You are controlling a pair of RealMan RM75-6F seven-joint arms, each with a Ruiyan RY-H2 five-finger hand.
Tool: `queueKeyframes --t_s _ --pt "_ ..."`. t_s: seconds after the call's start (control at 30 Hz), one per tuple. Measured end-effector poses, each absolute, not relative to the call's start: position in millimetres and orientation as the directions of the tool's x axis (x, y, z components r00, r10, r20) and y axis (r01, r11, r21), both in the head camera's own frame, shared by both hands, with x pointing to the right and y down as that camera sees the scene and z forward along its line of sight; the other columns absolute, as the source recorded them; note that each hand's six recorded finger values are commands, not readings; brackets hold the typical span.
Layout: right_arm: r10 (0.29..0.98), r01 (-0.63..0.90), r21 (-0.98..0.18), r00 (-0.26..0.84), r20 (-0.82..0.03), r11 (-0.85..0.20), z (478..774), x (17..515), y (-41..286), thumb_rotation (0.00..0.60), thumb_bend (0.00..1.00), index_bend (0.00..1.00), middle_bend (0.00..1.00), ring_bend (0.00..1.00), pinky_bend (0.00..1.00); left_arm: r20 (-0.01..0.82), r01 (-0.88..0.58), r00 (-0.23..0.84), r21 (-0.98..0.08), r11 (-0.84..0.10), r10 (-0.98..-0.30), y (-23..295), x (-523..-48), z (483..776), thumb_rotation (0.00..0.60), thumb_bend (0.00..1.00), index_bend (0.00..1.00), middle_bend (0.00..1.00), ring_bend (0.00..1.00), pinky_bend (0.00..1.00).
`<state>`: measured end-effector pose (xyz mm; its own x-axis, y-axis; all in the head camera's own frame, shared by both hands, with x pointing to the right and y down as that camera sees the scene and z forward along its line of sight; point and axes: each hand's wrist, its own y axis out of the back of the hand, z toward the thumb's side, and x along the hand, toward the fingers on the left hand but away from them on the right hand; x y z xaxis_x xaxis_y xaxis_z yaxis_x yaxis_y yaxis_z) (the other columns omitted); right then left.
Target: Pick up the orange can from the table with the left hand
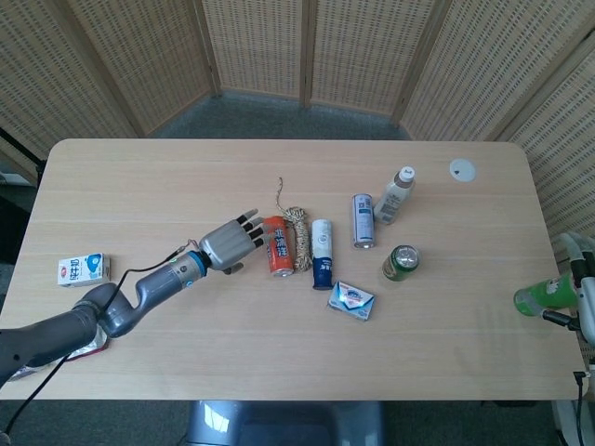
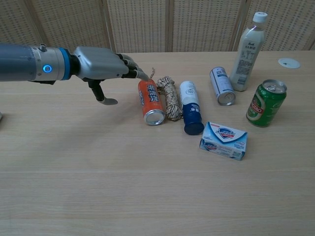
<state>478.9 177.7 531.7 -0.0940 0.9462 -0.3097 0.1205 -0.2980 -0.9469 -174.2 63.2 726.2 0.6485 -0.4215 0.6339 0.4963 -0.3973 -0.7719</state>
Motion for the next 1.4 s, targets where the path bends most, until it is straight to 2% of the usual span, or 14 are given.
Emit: queueKeyframes --t_s 0.3,0.77,0.87,0.93,1.0,1.07,1.23,1.4 --pt "0.942 0.12 -0.946 -0.116 -0.316 -0.302 532.8 484.1 181.1 0.32 0.25 0.0 0.03 0.0 0.0 0.65 0.513 0.649 -0.758 -0.402 -0.397 60.5 -141.5 749.4 0.489 0.41 0.0 0.0 0.0 0.0" --pt "0.939 0.127 -0.946 -0.138 -0.316 -0.3 530.2 490.9 187.9 0.321 0.25 0.0 0.03 0.0 0.0 0.683 0.572 0.647 -0.728 -0.378 -0.337 78.9 -111.7 775.4 0.496 0.41 0.0 0.0 0.0 0.0" --pt "0.939 0.131 -0.946 -0.139 -0.314 -0.297 530.2 491.3 188.3 0.321 0.25 0.0 0.03 0.0 0.0 0.678 0.565 0.648 -0.733 -0.378 -0.347 79.6 -115.8 777.0 0.517 0.41 0.05 0.0 0.0 0.0" --pt "0.94 0.133 -0.946 -0.137 -0.314 -0.297 530.4 491.0 188.2 0.321 0.24 0.0 0.03 0.0 0.0 0.675 0.562 0.649 -0.736 -0.378 -0.351 80.0 -117.9 777.5 0.53 0.41 0.1 0.05 0.0 0.0" --pt "0.94 0.133 -0.945 -0.134 -0.315 -0.298 530.8 490.2 187.7 0.321 0.24 0.0 0.03 0.0 0.0 0.669 0.555 0.65 -0.742 -0.377 -0.359 80.3 -121.0 777.9 0.553 0.41 0.17 0.13 0.01 0.0" --pt "0.94 0.134 -0.945 -0.131 -0.315 -0.298 531.1 489.2 187.2 0.322 0.25 0.0 0.03 0.0 0.0 0.664 0.547 0.651 -0.747 -0.379 -0.368 80.7 -125.0 778.5 0.566 0.41 0.23 0.19 0.06 0.03" --pt "0.941 0.135 -0.945 -0.126 -0.315 -0.298 531.5 486.9 186.2 0.321 0.24 0.0 0.03 0.0 0.0 0.648 0.526 0.655 -0.76 -0.381 -0.388 80.2 -130.6 778.5 0.6 0.4 0.4 0.44 0.36 0.29" --pt "0.941 0.137 -0.945 -0.125 -0.315 -0.298 531.3 485.1 185.5 0.321 0.25 0.0 0.03 0.0 0.0 0.641 0.509 0.652 -0.766 -0.394 -0.404 79.1 -135.9 779.6 0.6 0.39 0.44 0.51 0.49 0.44"
